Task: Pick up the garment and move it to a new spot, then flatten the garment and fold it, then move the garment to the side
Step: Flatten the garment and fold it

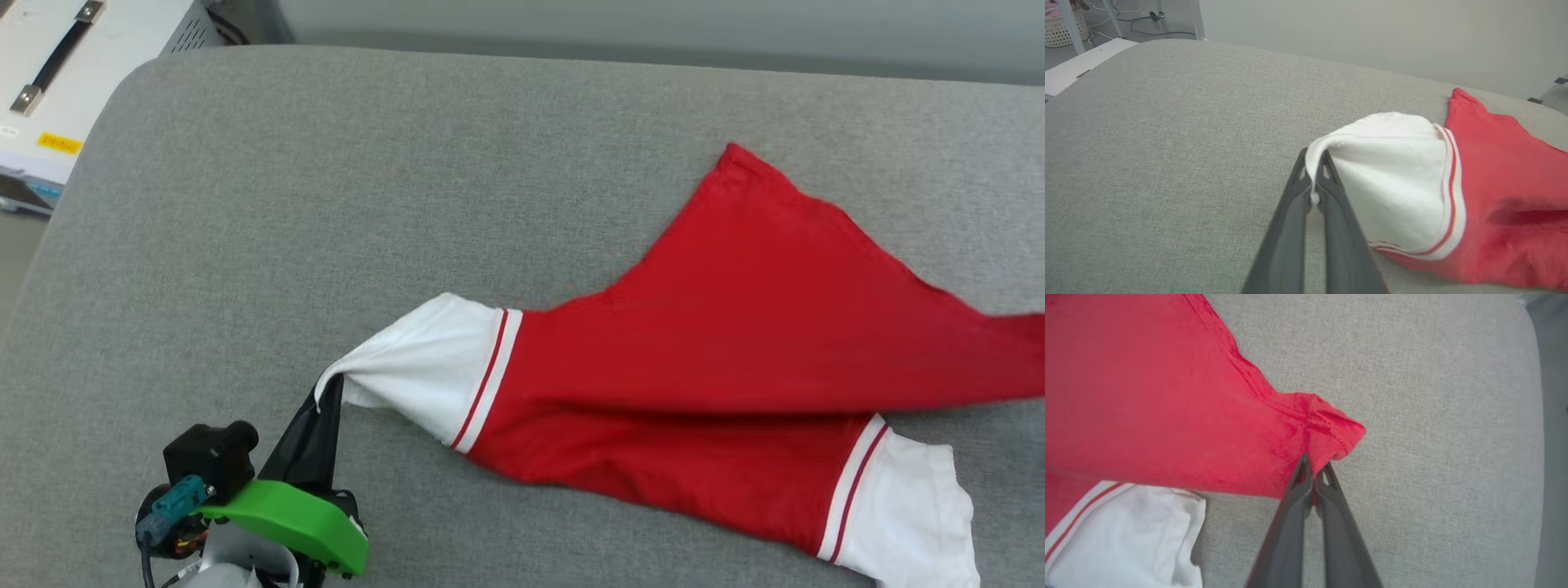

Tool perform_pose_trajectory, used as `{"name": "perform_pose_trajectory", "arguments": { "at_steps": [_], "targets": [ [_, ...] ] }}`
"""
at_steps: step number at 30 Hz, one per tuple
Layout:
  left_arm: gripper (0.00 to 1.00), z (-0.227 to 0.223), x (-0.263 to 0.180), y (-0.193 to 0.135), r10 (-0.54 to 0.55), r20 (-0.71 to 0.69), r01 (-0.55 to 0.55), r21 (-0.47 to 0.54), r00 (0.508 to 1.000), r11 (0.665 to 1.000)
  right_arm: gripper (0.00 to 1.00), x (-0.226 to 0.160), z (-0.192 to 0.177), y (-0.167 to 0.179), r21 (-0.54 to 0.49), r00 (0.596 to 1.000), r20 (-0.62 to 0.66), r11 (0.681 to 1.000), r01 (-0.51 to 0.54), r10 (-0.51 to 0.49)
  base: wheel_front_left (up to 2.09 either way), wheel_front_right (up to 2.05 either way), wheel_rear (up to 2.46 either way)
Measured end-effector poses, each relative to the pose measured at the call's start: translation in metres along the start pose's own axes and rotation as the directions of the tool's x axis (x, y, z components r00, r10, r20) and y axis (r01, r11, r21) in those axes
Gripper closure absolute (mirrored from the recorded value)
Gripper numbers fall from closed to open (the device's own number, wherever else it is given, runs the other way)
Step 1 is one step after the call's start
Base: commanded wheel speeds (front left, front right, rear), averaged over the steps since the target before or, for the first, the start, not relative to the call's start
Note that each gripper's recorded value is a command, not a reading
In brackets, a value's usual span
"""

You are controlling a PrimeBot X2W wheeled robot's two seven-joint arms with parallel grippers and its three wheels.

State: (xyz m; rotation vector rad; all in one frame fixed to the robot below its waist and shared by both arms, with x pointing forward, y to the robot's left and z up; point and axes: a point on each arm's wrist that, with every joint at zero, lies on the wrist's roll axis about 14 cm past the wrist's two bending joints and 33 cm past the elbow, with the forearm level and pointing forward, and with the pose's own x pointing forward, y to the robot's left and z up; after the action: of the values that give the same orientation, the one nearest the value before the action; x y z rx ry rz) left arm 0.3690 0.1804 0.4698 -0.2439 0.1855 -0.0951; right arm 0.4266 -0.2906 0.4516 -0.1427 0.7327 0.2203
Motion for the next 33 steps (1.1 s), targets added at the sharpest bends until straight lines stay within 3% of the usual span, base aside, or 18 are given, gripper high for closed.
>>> {"name": "perform_pose_trajectory", "arguments": {
  "at_steps": [10, 15, 16, 17, 22, 27, 30, 33],
  "targets": [
    [1.0, 0.005, 0.001, -0.013, -0.044, 0.005, 0.044, 0.023, 0.999, 0.999, 1.0, -0.058, -0.14, 0.036, 0.268, 0.976, -0.216, 0.962, 0.056, 0.004, 0.0, 0.0, 0.0],
    [1.0, 0.002, 0.002, -0.013, -0.046, -0.007, 0.046, 0.024, 0.999, 0.999, 1.0, -0.062, -0.17, 0.057, 0.346, 0.959, -0.282, 0.936, 0.064, 0.038, 0.0, 0.0, 0.0],
    [1.0, 0.001, 0.002, -0.013, -0.046, -0.009, 0.046, 0.024, 0.999, 0.999, 0.79, -0.062, -0.168, 0.055, 0.345, 0.961, -0.276, 0.936, 0.07, 0.029, 0.0, 0.0, 0.0],
    [1.0, 0.001, 0.003, -0.013, -0.046, -0.012, 0.046, 0.024, 0.999, 0.999, 0.0, -0.061, -0.163, 0.052, 0.351, 0.967, -0.254, 0.933, 0.076, 0.017, 0.0, 0.0, 0.0],
    [1.0, 0.002, 0.002, -0.014, -0.043, -0.007, 0.044, 0.026, 0.999, 0.999, 0.0, -0.058, -0.104, 0.032, 0.298, 0.996, -0.075, 0.952, 0.073, -0.053, 0.0, 0.0, 0.0],
    [1.0, 0.002, 0.001, -0.017, -0.052, -0.011, 0.052, 0.027, 0.999, 0.998, 0.0, -0.055, -0.007, 0.02, 0.159, 0.984, 0.164, 0.986, 0.042, -0.069, 0.0, 0.0, 0.0],
    [1.0, 0.004, 0.004, -0.018, -0.056, -0.005, 0.056, 0.029, 0.998, 0.998, 0.0, -0.046, 0.035, 0.026, 0.046, 0.976, 0.217, 0.999, 0.023, -0.032, 0.0, 0.0, 0.0],
    [1.0, 0.007, 0.009, -0.017, -0.053, 0.004, 0.053, 0.03, 0.999, 0.998, 0.0, -0.03, 0.062, 0.041, -0.068, 0.981, 0.191, 0.998, -0.013, 0.026, 0.0, 0.0, 0.0]
  ]
}}
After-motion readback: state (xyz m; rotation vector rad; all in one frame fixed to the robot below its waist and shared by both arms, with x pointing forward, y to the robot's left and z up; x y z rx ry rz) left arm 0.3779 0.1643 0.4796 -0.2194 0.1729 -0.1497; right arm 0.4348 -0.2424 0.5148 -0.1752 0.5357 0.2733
